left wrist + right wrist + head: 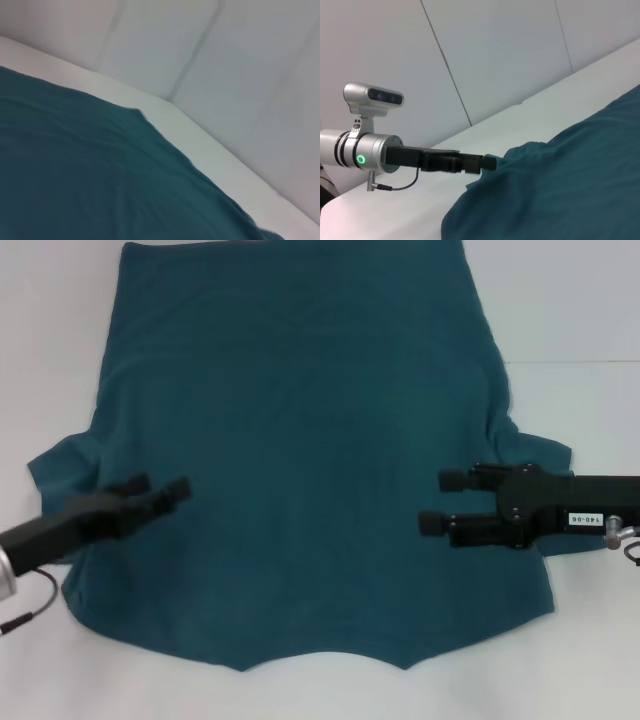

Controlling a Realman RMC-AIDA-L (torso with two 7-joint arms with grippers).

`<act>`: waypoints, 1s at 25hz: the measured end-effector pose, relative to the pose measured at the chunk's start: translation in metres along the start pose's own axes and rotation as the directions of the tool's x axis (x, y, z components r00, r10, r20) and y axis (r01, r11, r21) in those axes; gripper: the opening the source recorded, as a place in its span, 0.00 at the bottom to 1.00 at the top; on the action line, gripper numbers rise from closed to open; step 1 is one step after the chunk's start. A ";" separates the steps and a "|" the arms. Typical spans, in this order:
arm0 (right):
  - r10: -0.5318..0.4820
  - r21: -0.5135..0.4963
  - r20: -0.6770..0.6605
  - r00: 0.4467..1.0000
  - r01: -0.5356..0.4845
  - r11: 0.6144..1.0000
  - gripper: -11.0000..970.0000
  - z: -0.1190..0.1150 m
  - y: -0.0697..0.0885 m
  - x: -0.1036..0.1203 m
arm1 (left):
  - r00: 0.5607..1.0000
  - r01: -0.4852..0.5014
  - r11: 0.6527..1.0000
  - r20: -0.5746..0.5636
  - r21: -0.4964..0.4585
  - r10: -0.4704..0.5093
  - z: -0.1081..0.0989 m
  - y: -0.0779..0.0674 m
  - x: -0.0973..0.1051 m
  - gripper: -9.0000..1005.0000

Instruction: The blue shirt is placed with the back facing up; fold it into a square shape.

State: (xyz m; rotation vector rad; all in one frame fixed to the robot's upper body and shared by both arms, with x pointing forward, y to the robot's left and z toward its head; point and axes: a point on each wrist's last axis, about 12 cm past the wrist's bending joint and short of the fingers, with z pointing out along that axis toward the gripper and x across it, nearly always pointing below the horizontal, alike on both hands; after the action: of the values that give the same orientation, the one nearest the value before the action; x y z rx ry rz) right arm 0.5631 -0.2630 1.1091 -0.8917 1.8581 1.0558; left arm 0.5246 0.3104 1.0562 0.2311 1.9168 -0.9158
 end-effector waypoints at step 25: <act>0.007 -0.005 0.015 1.000 -0.007 1.000 0.93 0.006 0.001 -0.003 | 0.983 0.182 0.885 0.115 -0.430 -0.146 -0.030 0.053 0.009 0.83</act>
State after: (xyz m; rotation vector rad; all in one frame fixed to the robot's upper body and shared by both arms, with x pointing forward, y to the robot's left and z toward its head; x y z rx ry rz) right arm 0.5655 -0.2563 1.1103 -0.8785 1.8480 1.0692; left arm 0.5259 0.3662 1.0298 -0.2374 2.0323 -0.5639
